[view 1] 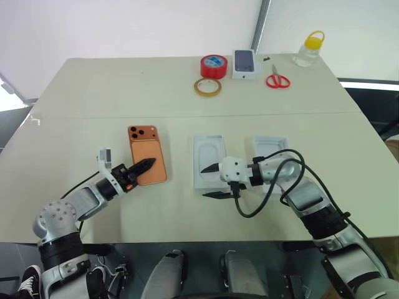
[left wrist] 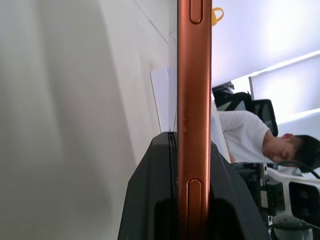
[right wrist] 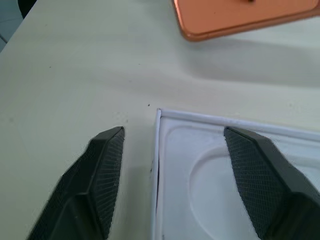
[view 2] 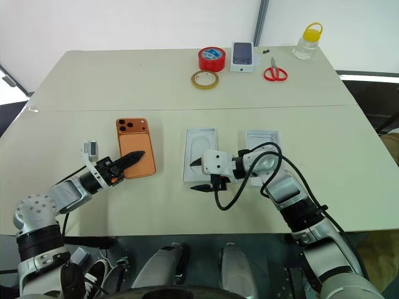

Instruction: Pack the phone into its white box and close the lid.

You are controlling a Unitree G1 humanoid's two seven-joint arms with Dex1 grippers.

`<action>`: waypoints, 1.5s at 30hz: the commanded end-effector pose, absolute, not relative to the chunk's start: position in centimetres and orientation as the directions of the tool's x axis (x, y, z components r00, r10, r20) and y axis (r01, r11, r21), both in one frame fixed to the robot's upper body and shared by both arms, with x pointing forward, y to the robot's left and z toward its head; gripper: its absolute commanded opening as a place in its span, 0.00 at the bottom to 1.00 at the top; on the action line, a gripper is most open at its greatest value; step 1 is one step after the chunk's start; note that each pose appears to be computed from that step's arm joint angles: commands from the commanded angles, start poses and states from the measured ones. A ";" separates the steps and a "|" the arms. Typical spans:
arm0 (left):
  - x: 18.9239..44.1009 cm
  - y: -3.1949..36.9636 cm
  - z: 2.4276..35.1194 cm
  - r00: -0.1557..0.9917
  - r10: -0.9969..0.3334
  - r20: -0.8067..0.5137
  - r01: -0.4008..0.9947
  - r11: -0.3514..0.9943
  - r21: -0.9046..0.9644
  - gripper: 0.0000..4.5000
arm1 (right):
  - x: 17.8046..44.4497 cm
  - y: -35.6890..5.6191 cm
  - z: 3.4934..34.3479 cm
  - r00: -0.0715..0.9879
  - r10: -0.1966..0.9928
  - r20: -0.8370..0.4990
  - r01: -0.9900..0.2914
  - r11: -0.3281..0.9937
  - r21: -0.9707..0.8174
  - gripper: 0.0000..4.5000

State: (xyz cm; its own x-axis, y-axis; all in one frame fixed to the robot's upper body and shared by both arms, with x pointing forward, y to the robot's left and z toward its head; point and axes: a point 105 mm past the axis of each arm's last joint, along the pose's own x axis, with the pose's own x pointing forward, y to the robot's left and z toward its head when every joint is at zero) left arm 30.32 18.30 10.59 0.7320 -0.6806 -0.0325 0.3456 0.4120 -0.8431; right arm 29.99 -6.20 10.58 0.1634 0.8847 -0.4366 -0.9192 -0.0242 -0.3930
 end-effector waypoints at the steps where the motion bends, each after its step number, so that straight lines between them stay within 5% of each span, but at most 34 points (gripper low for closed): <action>1: 30.2 17.9 12.3 0.714 -0.700 0.020 0.417 0.402 -0.815 0.05 | 30.5 -6.3 11.1 0.196 0.899 -0.393 -0.898 0.004 -0.439 0.33; 2: 30.2 17.9 12.3 0.713 -0.701 0.021 0.416 0.399 -0.817 0.05 | 30.5 -6.2 11.1 0.196 0.901 -0.386 -0.899 0.008 -0.438 0.21; 19: 30.0 17.8 12.2 0.712 -0.702 -0.004 0.414 0.424 -0.806 0.05 | 30.1 -7.0 12.9 0.178 0.937 -0.301 -0.941 0.072 -0.332 0.21; 37: 30.3 17.9 13.1 0.719 -0.695 0.025 0.444 0.431 -0.785 0.05 | 29.1 -7.7 9.4 0.146 0.871 -0.469 -0.941 -0.024 -0.337 0.21; 40: 30.3 17.9 13.1 0.718 -0.695 0.025 0.445 0.431 -0.785 0.05 | 29.1 -7.9 8.8 0.143 0.858 -0.494 -0.938 -0.041 -0.343 0.04; 45: 30.4 17.8 13.1 0.719 -0.695 0.025 0.444 0.431 -0.785 0.05 | 28.9 -7.1 9.5 0.132 0.875 -0.465 -0.941 -0.038 -0.337 0.02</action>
State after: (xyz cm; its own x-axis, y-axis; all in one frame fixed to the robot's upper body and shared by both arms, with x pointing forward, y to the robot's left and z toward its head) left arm 30.34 17.79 11.10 0.7197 -0.6930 -0.0426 0.3717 0.4364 -0.8194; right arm 29.10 -7.86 8.80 0.1464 0.8619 -0.4855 -0.9431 -0.0264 -0.3314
